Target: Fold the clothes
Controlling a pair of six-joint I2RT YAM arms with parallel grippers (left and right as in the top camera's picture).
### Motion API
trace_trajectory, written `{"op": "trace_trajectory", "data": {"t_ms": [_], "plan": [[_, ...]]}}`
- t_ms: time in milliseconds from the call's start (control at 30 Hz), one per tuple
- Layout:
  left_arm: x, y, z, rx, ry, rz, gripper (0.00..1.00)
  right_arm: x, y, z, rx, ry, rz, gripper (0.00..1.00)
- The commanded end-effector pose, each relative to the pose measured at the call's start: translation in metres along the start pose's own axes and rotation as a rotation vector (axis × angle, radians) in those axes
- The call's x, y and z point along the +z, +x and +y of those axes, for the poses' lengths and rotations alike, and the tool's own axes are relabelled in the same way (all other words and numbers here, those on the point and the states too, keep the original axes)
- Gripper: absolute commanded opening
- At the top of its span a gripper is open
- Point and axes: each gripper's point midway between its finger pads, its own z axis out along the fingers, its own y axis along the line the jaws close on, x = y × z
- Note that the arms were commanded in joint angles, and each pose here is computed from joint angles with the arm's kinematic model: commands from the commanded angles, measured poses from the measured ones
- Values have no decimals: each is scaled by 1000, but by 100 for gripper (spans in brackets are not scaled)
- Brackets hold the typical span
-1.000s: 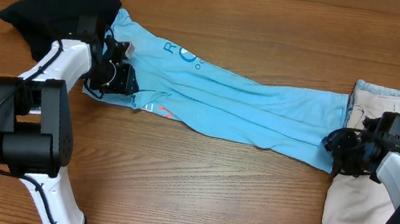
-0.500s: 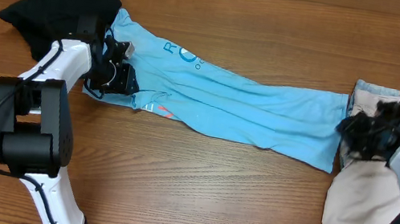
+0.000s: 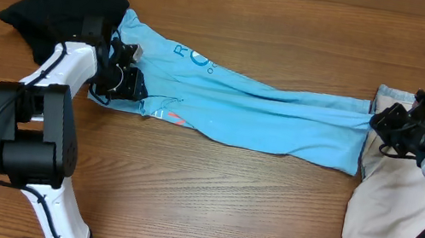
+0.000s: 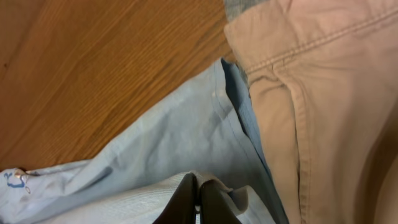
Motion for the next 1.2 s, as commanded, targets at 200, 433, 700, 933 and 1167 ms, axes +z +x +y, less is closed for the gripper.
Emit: {"op": "trace_trajectory", "data": {"t_ms": [200, 433, 700, 933, 1167], "plan": [[23, 16, 10, -31, -13, 72, 43, -3, -1, 3, 20, -3, 8, 56], [23, 16, 10, -31, -13, 72, 43, -9, 46, -22, 100, 119, 185, 57], [23, 16, 10, -31, -13, 70, 43, -1, 94, -51, 130, 209, 288, 54], [23, 16, 10, -31, -13, 70, 44, 6, 113, -59, 141, 211, 315, 54], [23, 16, 11, -32, -17, 70, 45, 14, 126, -56, 149, 149, 326, 4]]}}
